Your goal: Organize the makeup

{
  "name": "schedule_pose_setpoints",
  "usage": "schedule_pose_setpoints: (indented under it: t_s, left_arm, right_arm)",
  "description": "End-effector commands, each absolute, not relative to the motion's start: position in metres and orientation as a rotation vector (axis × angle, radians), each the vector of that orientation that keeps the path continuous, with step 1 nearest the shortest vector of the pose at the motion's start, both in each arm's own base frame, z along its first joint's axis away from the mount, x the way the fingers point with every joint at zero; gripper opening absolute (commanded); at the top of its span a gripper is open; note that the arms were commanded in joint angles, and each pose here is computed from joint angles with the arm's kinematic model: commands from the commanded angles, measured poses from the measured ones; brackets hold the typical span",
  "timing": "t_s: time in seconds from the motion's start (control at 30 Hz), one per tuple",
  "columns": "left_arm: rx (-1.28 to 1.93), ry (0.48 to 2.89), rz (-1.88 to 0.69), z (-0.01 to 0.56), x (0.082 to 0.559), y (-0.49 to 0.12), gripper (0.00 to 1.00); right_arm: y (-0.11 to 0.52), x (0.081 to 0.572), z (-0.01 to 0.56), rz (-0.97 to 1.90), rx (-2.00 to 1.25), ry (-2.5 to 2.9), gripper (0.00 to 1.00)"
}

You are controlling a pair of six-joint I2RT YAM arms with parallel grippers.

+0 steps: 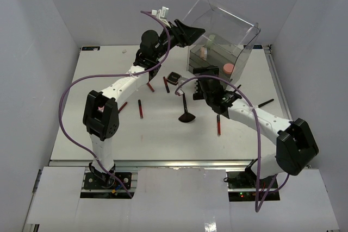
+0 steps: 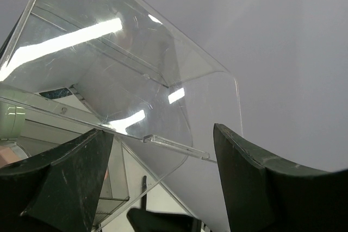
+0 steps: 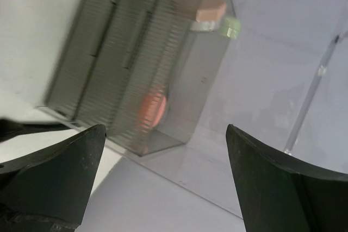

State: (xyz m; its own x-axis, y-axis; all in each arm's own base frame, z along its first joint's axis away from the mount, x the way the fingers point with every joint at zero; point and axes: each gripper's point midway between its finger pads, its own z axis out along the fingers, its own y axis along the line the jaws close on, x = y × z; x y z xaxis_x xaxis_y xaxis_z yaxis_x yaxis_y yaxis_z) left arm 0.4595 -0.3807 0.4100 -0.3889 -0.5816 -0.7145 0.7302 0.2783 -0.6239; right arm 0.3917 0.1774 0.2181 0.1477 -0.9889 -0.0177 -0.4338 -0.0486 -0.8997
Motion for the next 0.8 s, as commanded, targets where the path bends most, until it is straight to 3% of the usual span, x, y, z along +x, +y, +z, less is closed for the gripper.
schedule_pose_setpoints:
  t_s: [0.0, 0.3, 0.77]
  left_arm:
    - [0.193, 1.274, -1.422, 0.451, 0.444, -0.373, 0.84]
    - [0.186, 1.281, -1.426, 0.445, 0.444, -0.373, 0.84]
    - [0.187, 1.323, -1.421, 0.425, 0.435, -0.369, 0.88]
  right_arm:
    - [0.178, 0.366, 0.208, -0.714, -1.560, 1.445, 1.00]
    - [0.148, 0.364, 0.289, -0.869, -1.182, 1.340, 0.99]
    - [0.137, 0.371, 0.364, -1.026, -0.959, 1.220, 0.96]
